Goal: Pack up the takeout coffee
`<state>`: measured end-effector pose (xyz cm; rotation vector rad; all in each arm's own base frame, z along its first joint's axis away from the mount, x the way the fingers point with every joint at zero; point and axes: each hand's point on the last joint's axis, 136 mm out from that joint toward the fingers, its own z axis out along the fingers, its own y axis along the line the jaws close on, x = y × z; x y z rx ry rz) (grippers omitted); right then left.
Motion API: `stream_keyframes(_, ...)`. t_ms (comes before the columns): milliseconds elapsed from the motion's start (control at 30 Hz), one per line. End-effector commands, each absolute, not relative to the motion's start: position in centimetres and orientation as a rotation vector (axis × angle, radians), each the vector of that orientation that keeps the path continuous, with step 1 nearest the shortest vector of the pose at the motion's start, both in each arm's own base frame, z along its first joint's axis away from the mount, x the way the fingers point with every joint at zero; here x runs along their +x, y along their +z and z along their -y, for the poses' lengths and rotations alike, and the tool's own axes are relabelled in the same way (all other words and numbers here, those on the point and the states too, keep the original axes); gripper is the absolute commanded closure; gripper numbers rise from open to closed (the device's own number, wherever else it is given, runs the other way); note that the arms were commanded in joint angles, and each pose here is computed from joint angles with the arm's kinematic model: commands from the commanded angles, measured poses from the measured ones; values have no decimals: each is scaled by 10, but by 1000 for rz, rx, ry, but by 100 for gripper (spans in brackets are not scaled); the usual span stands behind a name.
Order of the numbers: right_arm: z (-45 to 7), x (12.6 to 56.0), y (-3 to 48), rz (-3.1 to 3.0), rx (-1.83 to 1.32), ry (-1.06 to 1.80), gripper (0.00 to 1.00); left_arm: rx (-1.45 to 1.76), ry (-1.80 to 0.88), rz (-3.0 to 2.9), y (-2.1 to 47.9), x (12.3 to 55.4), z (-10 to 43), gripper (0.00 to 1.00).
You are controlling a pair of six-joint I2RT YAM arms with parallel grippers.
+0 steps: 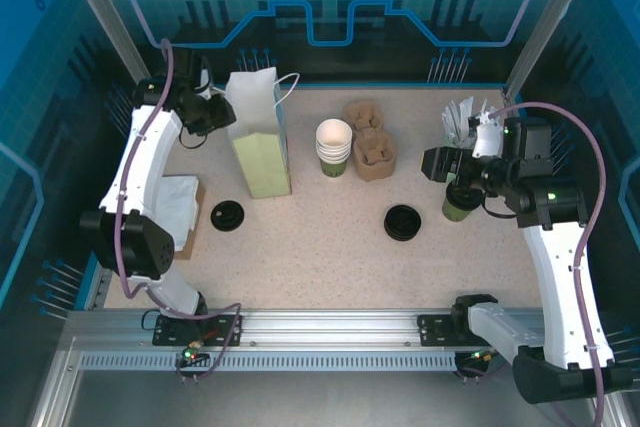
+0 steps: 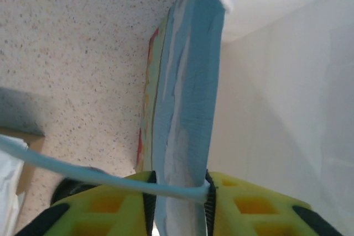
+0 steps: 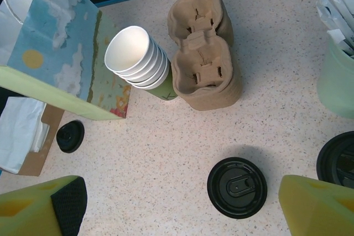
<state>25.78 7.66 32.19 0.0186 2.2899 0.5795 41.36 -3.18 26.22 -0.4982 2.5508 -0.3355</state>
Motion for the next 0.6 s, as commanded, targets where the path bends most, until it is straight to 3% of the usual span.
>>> stream_keyframes(0, -79, 254, 319, -2296, 6, 580, 8, -488, -306, -2536, 271, 416, 26, 78)
stream_keyframes(200, -80, 254, 317, -2309, 3, 582, 8, -455, -320, -2526, 281, 409, 33, 99)
stream_keyframes(567, -83, 254, 307, -2337, 15, 602, 8, -352, -358, -2481, 310, 364, 64, 100)
